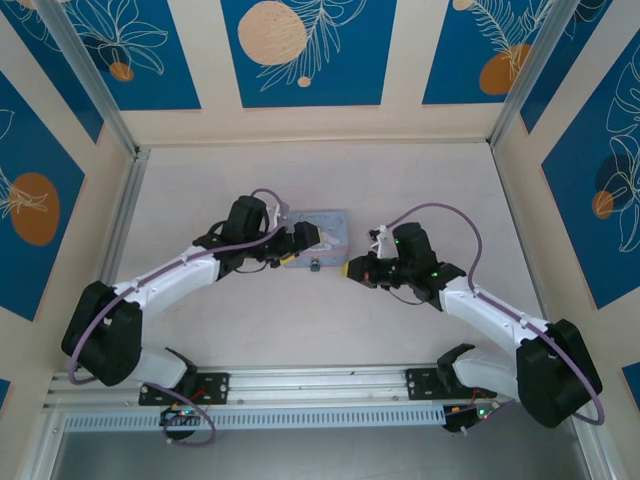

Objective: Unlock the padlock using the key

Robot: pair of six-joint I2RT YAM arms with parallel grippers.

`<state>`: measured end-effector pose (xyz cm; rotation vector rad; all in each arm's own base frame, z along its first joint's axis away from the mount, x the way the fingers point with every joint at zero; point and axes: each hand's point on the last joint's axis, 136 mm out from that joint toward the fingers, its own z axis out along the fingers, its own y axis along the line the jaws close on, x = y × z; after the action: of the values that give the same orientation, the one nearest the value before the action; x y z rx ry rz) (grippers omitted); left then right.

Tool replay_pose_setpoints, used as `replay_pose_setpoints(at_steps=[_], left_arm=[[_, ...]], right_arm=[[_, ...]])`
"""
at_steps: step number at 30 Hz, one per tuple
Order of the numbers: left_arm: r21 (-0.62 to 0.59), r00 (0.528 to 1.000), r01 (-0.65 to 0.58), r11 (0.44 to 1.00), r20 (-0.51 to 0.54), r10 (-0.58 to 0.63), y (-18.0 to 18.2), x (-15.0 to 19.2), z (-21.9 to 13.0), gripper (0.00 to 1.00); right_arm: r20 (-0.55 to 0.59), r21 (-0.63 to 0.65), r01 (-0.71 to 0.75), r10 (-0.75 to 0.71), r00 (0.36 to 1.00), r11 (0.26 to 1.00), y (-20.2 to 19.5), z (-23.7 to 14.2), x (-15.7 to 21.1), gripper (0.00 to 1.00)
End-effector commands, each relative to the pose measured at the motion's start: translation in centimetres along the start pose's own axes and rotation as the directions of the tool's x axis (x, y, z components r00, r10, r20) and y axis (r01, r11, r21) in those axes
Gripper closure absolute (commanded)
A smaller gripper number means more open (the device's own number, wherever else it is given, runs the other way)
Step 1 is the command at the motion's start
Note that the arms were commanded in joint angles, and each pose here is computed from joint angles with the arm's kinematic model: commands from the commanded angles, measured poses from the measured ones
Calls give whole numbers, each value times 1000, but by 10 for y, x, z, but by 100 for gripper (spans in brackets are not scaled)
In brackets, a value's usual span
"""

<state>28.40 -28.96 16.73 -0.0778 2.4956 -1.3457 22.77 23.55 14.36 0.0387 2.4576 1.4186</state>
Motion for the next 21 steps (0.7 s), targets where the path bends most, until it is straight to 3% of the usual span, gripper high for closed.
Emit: replay_pose_setpoints(at_steps=[1,9,15,21], left_arm=[[113,1000,17,993,23,-19,-23,0,-4,1],[166,991,123,978,29,-130,-26,-2,-3,1],[149,999,41,988,21,-45,-35,-8,-2,1],[233,999,-36,972,-18,41,-57,-12,6,4]], right_arm=[[-24,-232,54,-62,998,971,39,-18,-1,100],[17,-268,62,-59,998,961,48,-23,-12,100],[-29,-348,119,-138,990,930,66,-25,-7,100],[-129,-441,143,-220,967,886,86,-28,-1,100]])
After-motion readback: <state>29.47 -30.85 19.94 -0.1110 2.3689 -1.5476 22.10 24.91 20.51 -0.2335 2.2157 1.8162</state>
